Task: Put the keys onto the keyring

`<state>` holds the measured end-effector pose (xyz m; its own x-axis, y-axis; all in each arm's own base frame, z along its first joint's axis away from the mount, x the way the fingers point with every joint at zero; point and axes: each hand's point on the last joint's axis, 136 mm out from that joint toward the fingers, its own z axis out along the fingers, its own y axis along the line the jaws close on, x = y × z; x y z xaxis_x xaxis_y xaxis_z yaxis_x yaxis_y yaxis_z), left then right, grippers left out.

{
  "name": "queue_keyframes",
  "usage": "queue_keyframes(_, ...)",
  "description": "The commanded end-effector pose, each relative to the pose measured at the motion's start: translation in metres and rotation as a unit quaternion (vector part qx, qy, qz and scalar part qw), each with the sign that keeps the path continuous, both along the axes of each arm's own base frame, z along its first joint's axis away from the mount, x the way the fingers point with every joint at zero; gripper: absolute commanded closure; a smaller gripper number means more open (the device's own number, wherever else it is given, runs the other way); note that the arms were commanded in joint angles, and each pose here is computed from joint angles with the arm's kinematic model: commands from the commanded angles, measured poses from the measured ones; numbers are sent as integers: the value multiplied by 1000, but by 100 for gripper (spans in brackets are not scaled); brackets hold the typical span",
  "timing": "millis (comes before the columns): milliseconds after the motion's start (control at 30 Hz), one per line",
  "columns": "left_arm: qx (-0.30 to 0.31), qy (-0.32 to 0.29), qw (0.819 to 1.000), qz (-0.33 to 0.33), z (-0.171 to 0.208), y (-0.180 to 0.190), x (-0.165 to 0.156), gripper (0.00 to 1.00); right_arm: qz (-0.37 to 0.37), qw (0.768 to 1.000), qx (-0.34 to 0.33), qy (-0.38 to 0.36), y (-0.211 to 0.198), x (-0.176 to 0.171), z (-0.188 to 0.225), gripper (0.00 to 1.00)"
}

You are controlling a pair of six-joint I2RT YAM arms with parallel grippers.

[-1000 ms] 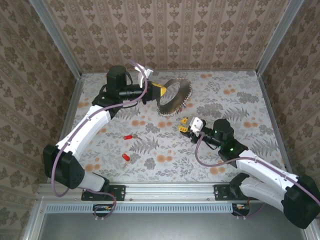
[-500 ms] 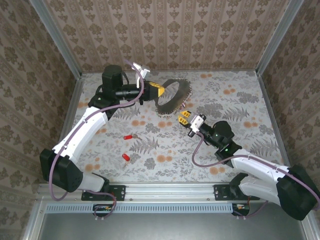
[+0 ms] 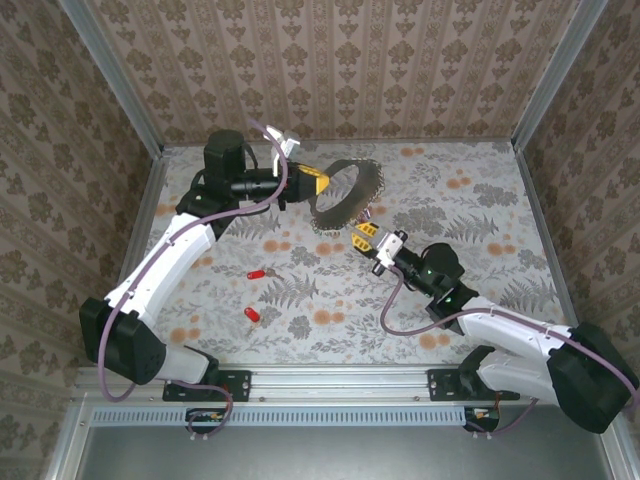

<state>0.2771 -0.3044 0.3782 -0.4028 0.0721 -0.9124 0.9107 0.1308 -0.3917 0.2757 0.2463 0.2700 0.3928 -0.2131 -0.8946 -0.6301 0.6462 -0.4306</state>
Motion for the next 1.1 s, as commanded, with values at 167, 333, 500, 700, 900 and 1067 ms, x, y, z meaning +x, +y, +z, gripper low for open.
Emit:
queue_keyframes(167,48,-24,998,-27,9,8,-14,100,-36,999,-30,-20,-13,-1,-17,78)
queue_keyframes(333,62,-32,997,-30,11,8,-14,100,-10,1000,-22,-17,-9,-12,-18,79)
queue_keyframes(500,78,-41,996,-31,15,10,-13,100,6,999,-9,-34,-5,-20,-7,80)
queue_keyframes(700,84,-44,995,-24,15,9,-10,100,34,998,-1,-48,9,-28,6,80)
queue_keyframes(900,85,-49,995,-21,17,9,-9,100,49,997,8,-58,22,-31,16,80)
queue_keyframes(1067,85,-50,995,-20,17,8,-10,100,48,997,12,-67,28,-25,21,80)
